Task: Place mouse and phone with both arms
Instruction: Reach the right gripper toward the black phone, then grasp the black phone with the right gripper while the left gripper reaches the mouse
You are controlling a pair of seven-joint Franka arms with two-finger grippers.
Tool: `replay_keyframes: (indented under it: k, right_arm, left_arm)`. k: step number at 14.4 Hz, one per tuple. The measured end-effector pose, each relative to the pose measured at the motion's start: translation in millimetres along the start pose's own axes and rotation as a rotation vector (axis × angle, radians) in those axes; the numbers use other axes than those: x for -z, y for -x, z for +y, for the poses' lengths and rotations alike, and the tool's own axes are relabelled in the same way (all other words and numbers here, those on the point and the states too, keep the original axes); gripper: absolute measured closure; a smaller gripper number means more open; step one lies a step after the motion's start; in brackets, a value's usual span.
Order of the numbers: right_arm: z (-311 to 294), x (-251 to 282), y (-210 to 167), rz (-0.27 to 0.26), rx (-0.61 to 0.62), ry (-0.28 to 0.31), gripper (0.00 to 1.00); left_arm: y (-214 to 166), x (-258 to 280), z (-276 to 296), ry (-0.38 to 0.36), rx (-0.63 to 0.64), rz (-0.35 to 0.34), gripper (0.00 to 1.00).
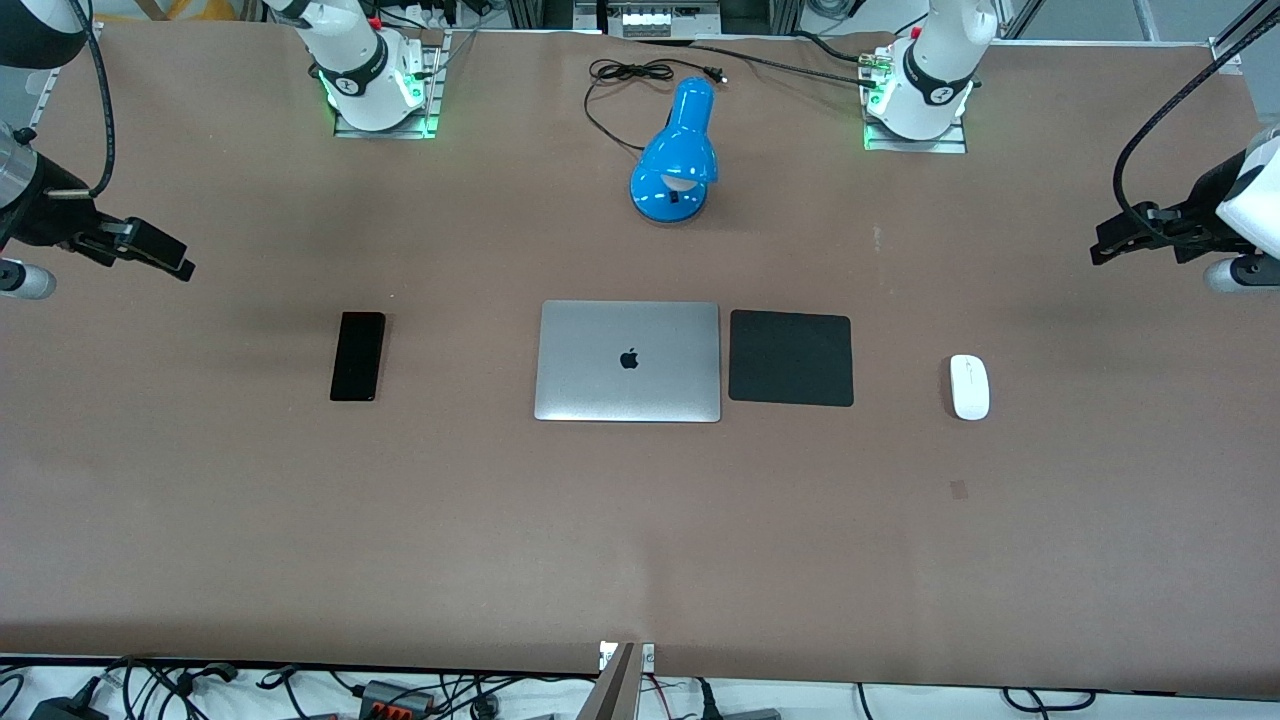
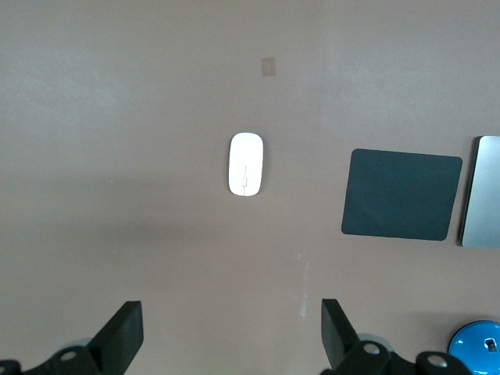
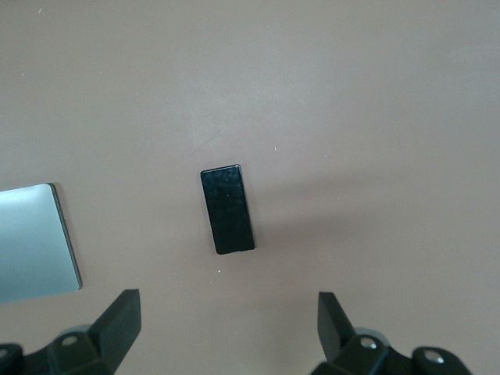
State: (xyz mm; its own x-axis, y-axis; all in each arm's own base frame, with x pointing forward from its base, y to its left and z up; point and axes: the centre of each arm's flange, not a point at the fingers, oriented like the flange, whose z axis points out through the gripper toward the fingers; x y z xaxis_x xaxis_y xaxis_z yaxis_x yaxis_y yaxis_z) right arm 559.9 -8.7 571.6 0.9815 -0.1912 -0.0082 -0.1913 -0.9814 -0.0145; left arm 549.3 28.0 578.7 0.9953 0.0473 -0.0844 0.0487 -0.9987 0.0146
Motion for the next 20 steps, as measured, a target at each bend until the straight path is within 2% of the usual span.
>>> replay_keyframes:
  k: [8,11,14,16,20]
  right_arm:
    - [1,-1,-1,-0.002,-0.003,0.0,0.0]
    - [1,-10,-4,-0.018,-0.004,0.002,0.0]
    - [0,-41,-16,-0.076,-0.005,0.01,0.0]
    - [-2,-74,-26,-0.133,-0.007,0.017,0.0]
    - [-17,-185,-48,-0.272,0.008,0.035,0.0]
  left_arm:
    - [0,0,-11,0.001,0.019,0.0,0.0]
    - [0,0,-8,0.001,0.014,0.0,0.0]
    - [0,0,-7,0.001,0.013,0.0,0.0]
    - [0,0,-7,0.001,0.018,0.0,0.0]
    - [-2,-1,-7,0.0,0.038,0.002,0.0]
